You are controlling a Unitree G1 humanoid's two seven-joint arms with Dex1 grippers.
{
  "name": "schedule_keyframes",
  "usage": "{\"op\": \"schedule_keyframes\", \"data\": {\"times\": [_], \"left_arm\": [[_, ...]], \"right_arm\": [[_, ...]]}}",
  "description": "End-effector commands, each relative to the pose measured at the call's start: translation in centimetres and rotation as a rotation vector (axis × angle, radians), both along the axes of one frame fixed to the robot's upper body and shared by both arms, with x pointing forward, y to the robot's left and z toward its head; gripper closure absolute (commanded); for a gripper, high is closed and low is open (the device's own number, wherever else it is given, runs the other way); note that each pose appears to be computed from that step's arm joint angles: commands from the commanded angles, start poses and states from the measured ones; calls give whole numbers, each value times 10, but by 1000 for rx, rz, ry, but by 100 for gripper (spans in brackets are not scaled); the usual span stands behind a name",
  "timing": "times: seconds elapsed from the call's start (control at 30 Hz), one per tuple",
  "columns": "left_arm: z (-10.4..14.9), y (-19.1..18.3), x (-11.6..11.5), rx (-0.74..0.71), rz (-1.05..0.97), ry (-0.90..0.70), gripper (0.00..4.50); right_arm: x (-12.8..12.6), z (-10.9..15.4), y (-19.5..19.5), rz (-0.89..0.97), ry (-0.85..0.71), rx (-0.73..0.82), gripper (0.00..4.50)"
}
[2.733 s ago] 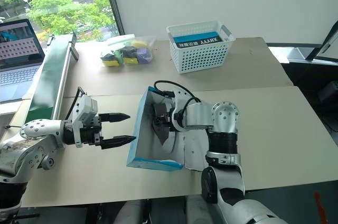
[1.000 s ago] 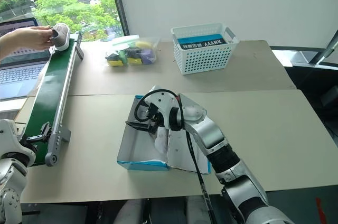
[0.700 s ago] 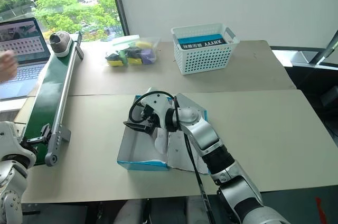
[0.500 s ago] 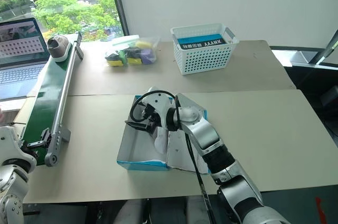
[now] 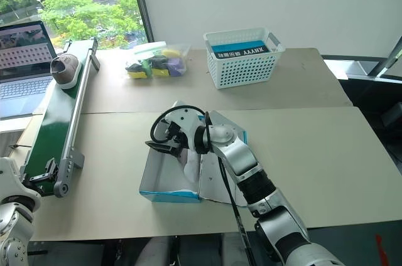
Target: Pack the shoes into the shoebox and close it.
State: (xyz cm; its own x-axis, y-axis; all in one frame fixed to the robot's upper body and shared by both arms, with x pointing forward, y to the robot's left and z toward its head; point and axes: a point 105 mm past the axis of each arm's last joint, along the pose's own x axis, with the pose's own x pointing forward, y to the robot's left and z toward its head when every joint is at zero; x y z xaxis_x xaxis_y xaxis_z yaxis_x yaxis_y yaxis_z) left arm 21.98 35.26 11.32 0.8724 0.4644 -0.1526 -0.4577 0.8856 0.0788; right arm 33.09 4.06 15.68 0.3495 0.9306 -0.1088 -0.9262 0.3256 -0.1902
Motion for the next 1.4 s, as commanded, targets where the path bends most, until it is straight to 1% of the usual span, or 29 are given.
{"op": "schedule_keyframes", "data": {"times": [0.03, 0.37, 0.8, 1.1, 1.4], "left_arm": [[15, 4, 2, 40, 12, -42, 0], [13, 5, 10, 27, 6, -13, 0], [19, 4, 23, -2, -22, -22, 0], [5, 4, 26, -49, -17, 4, 0], [-1, 2, 29, -63, -27, 16, 0]], "right_arm": [[5, 21, -1, -18, -51, 55, 2], [6, 22, -5, -48, -46, 66, 2], [7, 22, -10, -94, -44, 73, 2], [8, 24, -11, -105, -37, 76, 2], [8, 25, -14, -114, -35, 79, 2]]}}
